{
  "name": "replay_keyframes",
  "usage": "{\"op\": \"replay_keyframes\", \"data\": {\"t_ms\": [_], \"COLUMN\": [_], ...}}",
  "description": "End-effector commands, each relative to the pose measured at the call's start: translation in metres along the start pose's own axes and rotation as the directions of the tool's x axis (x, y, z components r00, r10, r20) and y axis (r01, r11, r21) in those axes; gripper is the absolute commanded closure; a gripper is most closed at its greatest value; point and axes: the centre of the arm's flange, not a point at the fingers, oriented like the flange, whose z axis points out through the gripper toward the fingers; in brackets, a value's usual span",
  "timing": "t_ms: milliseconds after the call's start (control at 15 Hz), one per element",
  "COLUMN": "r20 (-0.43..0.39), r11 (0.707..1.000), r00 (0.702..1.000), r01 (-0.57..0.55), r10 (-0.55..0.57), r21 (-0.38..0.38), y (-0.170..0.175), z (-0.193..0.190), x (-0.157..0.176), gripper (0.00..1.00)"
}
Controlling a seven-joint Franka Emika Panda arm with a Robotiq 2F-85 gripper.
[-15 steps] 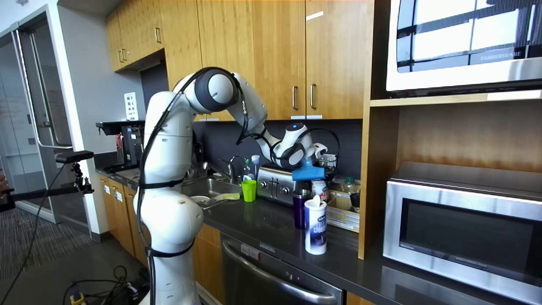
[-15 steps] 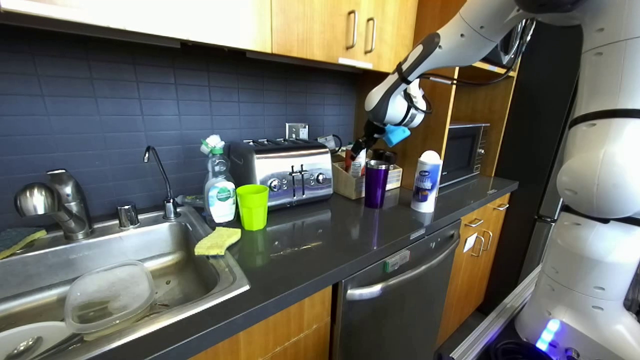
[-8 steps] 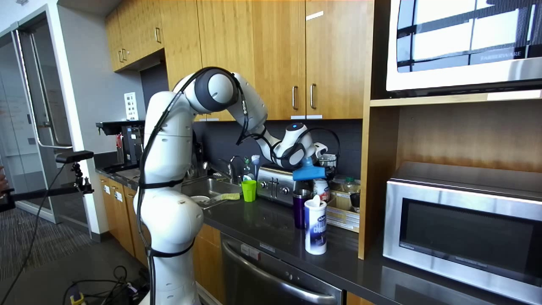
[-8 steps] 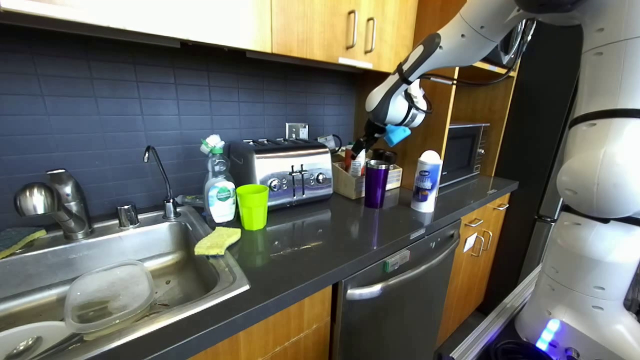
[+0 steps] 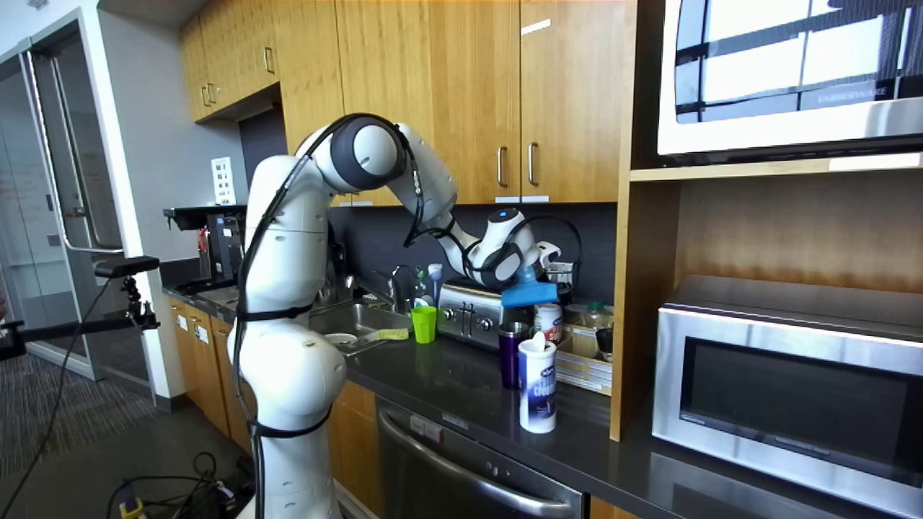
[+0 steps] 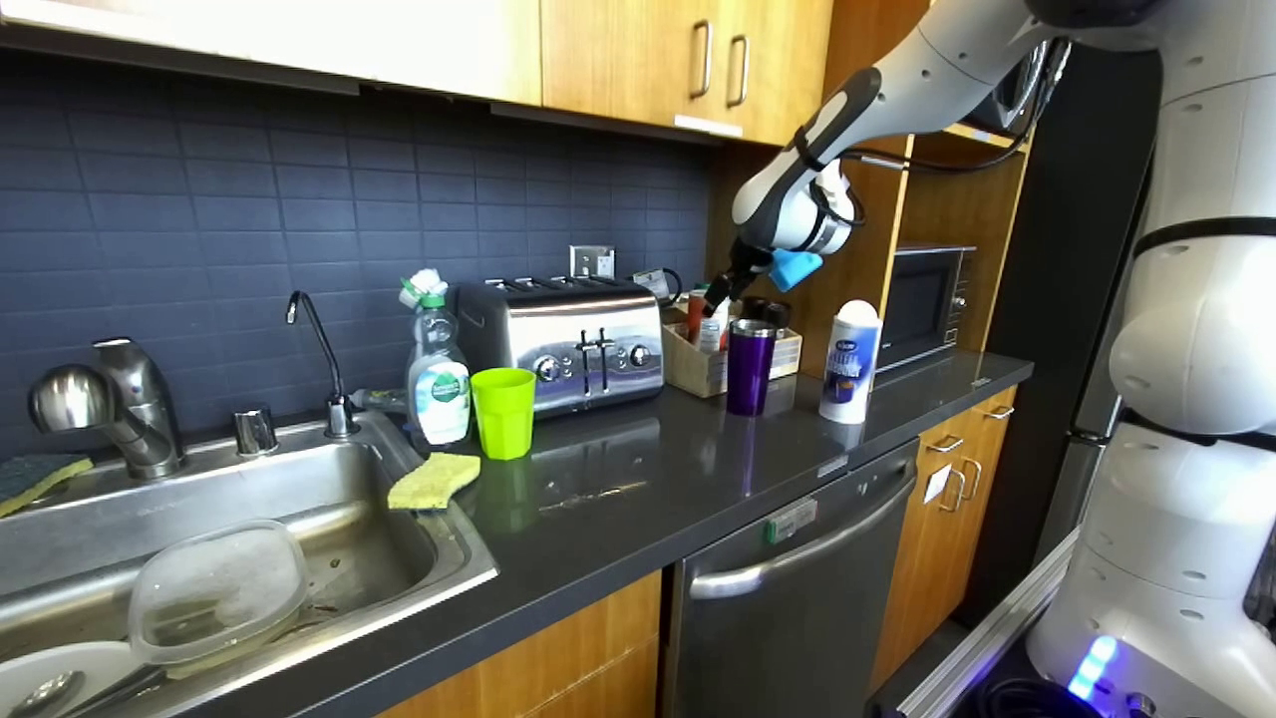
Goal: Put the white can into the wooden box
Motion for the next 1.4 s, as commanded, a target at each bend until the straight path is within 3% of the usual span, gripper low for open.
{"op": "replay_keyframes", "data": {"t_ms": [0, 733, 1333], "r20": [-0.009, 0.077, 0.08], "r11": [1.0, 0.995, 0.995], "r00": [1.0, 0.997, 0.996], "r01": [0.011, -0.01, -0.043], "r10": [-0.011, 0.003, 0.035], "r21": [-0.001, 0.099, 0.091], "y": [0.002, -0.006, -0.014], "z": [-0.017, -0.055, -0.094], "x": [0.001, -0.005, -0.019], "gripper": [0.0, 0.0, 0.0]}}
